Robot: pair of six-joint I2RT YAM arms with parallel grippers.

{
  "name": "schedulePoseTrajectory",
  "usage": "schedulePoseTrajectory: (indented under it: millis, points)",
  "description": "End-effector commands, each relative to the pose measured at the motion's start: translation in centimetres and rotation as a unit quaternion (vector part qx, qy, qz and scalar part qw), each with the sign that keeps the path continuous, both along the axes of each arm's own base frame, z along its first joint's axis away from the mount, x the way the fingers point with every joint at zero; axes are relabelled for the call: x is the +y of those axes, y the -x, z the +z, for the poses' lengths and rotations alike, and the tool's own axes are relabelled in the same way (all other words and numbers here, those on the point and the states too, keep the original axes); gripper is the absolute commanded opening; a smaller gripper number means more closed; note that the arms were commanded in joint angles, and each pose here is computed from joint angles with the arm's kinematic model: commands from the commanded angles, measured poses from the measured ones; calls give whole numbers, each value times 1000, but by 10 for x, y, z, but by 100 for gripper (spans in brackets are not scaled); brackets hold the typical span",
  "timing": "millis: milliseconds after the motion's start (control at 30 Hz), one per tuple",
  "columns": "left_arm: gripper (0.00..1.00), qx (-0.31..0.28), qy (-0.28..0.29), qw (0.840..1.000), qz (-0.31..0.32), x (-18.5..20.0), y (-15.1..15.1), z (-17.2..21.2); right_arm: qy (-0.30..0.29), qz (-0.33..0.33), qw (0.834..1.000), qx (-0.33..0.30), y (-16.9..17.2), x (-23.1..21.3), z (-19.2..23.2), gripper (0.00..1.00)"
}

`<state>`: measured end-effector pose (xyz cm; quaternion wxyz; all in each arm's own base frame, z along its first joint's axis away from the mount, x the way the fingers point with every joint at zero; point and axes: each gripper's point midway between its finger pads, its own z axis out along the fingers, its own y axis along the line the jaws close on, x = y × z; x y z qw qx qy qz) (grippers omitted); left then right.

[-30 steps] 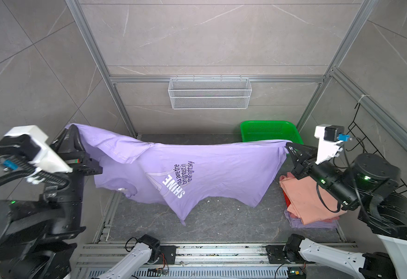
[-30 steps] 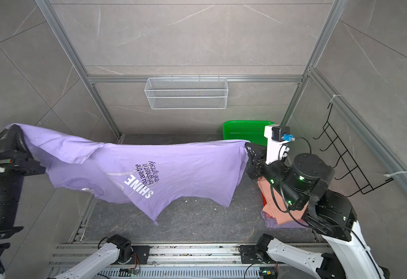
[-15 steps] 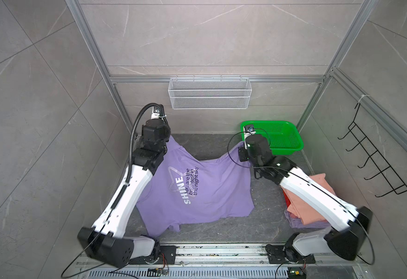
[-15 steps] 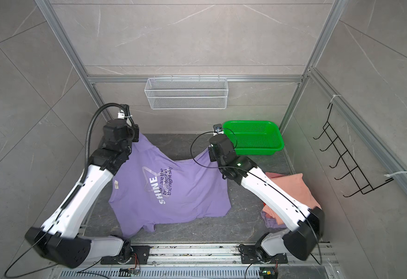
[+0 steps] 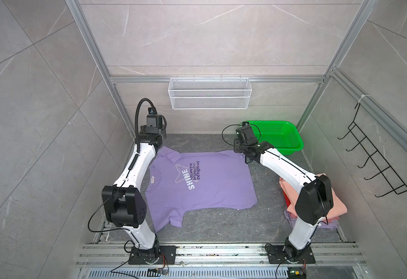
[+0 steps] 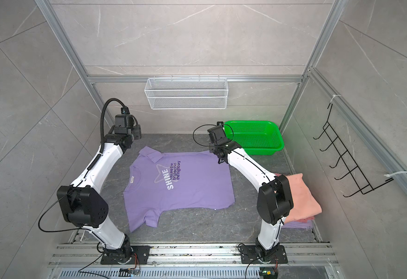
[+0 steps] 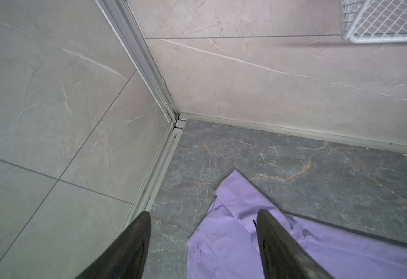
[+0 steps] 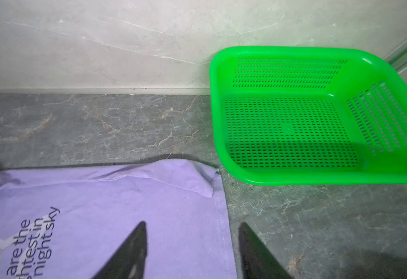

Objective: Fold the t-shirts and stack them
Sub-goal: 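Lay the t-shirt flat on the table, pulling it toward the robot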

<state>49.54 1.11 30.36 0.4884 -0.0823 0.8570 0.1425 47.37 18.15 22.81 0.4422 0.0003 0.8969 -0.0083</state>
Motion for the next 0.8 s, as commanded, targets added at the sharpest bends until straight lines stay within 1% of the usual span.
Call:
schedulePoseTrajectory:
  millis: [0, 67, 133, 267, 333, 433, 533, 600, 667, 767]
  points:
    - [72, 4, 52, 998, 19, 1, 41, 15, -43, 12, 999, 27, 25, 4, -1, 65]
    - [72, 35, 99, 994, 16, -8, 61, -4, -77, 35, 995, 52, 41, 13, -13, 64]
    - [73, 61, 150, 986, 23, -15, 83, -26, -117, 54, 989, 68, 58, 23, -24, 64]
    - [74, 102, 244, 963, 44, -28, 135, -77, -156, 58, 979, 114, 98, 27, -60, 64]
    - [75, 130, 277, 951, 45, -36, 160, -105, -173, 58, 974, 133, 117, 30, -77, 64]
    - [75, 176, 318, 930, 61, -43, 197, -147, -198, 58, 966, 158, 142, 37, -103, 64]
    - [75, 211, 345, 911, 83, -47, 228, -183, -219, 44, 959, 173, 158, 39, -129, 65]
    - [76, 222, 364, 900, 92, -51, 241, -201, -233, 33, 954, 186, 164, 40, -147, 65]
    - [76, 228, 381, 891, 97, -55, 248, -215, -235, 22, 952, 196, 168, 38, -161, 64]
    - [76, 240, 390, 883, 101, -57, 253, -231, -239, 7, 948, 209, 171, 36, -178, 64]
